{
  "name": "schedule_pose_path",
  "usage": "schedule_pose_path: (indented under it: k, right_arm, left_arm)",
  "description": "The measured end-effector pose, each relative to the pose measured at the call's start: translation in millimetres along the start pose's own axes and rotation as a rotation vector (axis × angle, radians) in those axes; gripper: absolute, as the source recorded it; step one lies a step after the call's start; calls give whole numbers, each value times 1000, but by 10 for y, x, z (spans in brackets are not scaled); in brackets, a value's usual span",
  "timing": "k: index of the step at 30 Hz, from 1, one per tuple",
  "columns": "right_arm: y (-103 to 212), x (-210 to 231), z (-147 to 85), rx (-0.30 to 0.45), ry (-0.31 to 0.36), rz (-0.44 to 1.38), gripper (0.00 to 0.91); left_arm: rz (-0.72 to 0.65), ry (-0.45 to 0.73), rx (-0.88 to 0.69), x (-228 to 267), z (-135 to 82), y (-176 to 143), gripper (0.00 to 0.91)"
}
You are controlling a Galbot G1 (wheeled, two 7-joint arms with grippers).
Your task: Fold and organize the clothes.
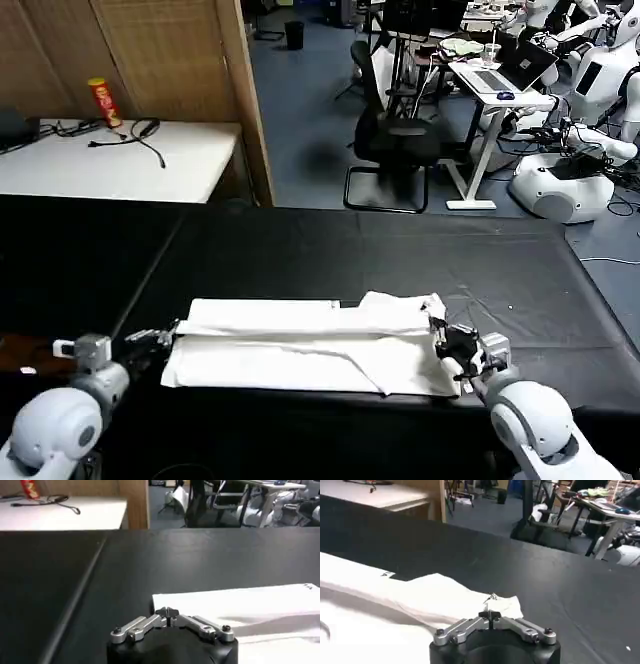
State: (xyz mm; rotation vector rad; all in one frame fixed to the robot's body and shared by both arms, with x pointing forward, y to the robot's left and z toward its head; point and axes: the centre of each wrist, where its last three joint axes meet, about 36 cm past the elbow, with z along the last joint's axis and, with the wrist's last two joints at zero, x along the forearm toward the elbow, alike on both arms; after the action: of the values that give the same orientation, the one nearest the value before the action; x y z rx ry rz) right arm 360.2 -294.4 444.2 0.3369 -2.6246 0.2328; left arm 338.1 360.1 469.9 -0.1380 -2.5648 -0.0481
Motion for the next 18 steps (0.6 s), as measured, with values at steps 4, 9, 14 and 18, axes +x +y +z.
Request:
schedule_pose_path:
  k: [4, 9, 14, 18]
  right_arm:
    - [22, 62, 24, -4, 26, 0, 59]
    - [66, 169, 65, -19, 70, 21, 878]
    - [97, 301, 15, -54, 42, 20, 878]
    - [91, 351, -111, -89, -57, 30, 878]
  left_arm:
    - [-7, 14, -2, 10, 72, -13, 244]
    - [-15, 40, -22, 51, 105, -48, 878]
    - [-26, 25, -27, 105, 71, -57, 878]
    - [-29, -15, -23, 152, -20, -72, 878]
